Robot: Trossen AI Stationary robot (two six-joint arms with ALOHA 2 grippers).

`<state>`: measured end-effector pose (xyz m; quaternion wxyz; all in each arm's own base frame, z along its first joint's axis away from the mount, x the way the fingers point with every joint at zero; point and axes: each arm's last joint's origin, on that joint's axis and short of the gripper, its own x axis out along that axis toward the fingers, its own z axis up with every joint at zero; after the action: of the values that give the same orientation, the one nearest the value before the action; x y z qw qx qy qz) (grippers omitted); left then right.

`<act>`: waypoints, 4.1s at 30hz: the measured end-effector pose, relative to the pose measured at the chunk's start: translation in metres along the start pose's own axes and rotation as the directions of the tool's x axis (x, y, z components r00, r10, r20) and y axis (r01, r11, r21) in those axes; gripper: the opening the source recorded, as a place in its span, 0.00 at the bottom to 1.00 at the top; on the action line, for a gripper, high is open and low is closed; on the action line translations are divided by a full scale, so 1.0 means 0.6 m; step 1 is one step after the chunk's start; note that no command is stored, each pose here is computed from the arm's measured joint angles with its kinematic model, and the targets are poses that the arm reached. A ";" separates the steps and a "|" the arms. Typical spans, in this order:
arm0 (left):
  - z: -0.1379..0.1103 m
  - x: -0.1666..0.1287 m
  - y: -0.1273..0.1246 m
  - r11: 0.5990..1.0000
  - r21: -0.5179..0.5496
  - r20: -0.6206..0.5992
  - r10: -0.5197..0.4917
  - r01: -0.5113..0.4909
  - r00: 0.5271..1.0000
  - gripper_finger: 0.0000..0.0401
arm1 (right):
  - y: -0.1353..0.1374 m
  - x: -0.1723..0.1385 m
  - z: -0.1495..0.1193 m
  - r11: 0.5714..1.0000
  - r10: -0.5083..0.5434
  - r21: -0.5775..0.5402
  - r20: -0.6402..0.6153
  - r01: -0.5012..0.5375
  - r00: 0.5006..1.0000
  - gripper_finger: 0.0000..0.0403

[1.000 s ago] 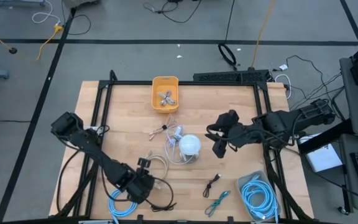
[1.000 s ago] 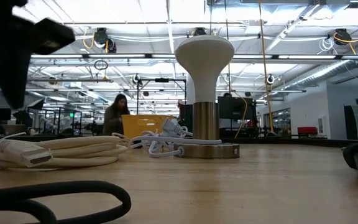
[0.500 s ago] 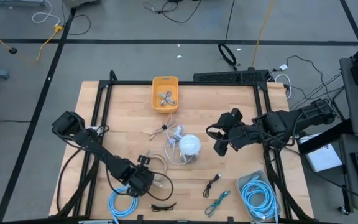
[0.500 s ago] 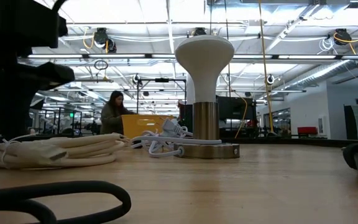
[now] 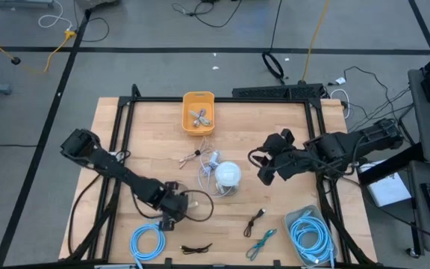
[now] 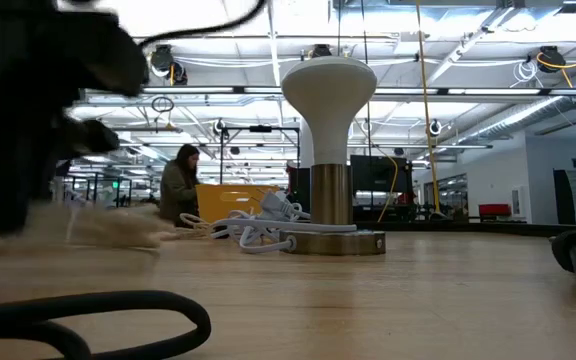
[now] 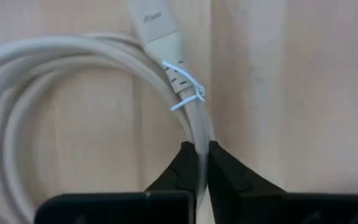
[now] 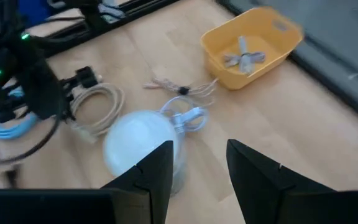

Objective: Pick & Place USB Port
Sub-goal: Put the brown HDMI cable into the gray bin

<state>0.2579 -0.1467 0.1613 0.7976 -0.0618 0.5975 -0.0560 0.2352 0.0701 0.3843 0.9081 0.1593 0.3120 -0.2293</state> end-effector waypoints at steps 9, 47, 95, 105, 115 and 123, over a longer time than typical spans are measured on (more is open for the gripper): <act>0.008 -0.233 0.009 0.895 -0.399 0.571 0.073 0.199 0.818 0.03 | -0.018 -0.066 0.004 0.961 0.231 0.160 -0.004 -0.228 0.973 0.35; 0.441 -0.250 -0.064 0.655 0.448 0.735 -0.658 0.608 0.167 0.03 | 0.095 -0.183 -0.277 0.991 0.123 0.045 0.029 -0.124 0.992 0.35; 0.112 -0.567 0.056 0.915 -0.329 0.665 0.399 -0.233 0.631 0.03 | 0.007 0.085 0.028 0.988 0.063 0.124 0.207 -0.091 0.976 0.28; 0.112 -0.575 0.097 0.897 -0.322 0.632 0.442 -0.302 0.636 0.03 | -0.026 0.166 0.080 0.480 0.346 0.179 0.861 -0.859 0.373 0.28; 0.107 -0.497 0.078 0.992 0.013 0.273 0.114 -0.122 0.955 0.03 | -0.070 0.224 0.045 0.442 0.409 0.355 0.737 -0.823 0.538 0.30; 0.128 -0.431 0.028 0.978 0.209 0.052 -0.036 0.025 0.998 0.03 | -0.078 0.234 0.041 0.199 0.703 0.500 0.526 -0.843 0.478 0.31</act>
<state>0.2598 -0.0858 0.4246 0.8149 0.0113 0.5650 -0.1287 0.3215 -0.0243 0.3062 0.7805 0.6078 -0.0109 0.1456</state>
